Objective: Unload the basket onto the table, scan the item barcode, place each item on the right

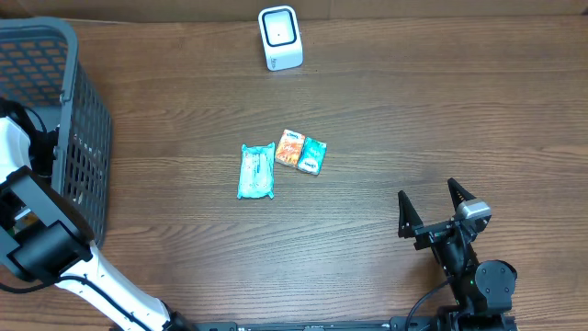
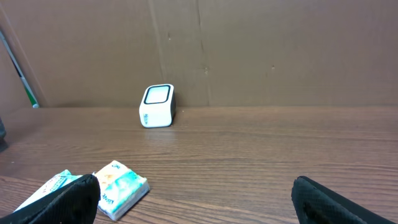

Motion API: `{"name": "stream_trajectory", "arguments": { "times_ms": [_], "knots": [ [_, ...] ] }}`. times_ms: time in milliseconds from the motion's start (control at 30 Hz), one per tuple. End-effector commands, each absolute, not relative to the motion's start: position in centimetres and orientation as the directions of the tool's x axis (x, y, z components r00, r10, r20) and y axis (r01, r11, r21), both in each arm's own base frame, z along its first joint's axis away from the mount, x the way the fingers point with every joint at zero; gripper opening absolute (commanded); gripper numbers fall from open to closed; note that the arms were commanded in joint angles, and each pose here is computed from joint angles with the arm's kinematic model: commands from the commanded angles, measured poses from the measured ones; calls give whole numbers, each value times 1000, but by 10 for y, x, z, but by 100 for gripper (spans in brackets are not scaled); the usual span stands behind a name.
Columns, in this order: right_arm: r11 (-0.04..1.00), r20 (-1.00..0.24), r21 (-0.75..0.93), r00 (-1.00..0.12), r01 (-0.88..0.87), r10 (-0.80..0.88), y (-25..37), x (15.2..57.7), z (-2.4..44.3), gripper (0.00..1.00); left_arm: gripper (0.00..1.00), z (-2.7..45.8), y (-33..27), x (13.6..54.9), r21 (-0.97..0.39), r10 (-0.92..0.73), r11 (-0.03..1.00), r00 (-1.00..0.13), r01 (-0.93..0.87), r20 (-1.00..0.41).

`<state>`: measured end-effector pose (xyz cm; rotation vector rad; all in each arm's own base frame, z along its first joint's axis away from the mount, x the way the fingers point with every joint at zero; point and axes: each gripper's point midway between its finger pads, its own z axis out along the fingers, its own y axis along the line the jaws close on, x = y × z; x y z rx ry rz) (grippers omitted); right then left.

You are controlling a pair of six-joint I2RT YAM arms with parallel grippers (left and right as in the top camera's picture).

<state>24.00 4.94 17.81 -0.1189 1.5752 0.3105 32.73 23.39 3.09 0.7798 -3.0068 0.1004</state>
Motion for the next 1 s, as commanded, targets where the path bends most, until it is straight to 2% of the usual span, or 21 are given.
{"name": "stream_trajectory", "arguments": {
  "times_ms": [0,133,300,400,467,733,967],
  "knots": [
    [953,-992,126,-33,-277,121,51,240,176,100,41,18,228,330,-77,-469,877,-880,-473,69],
    [953,-992,126,-34,-277,121,51,240,176,100,46,4,224,324,-78,-468,877,-880,-474,81],
    [953,-992,126,-34,-277,121,51,240,176,100,45,-11,218,315,-73,-467,877,-878,-475,103],
    [953,-992,126,-33,-277,121,51,240,176,100,28,-15,217,312,-71,-467,877,-878,-475,110],
    [953,-992,126,-33,-277,121,51,240,176,100,4,-17,216,310,-72,-466,877,-877,-476,114],
    [953,-992,126,-34,-277,121,51,240,176,100,4,-7,213,311,-85,-483,865,-866,-495,130],
    [953,-992,126,-34,-277,121,51,240,176,100,4,42,228,332,-75,-547,830,-833,-552,79]
  ]
}}
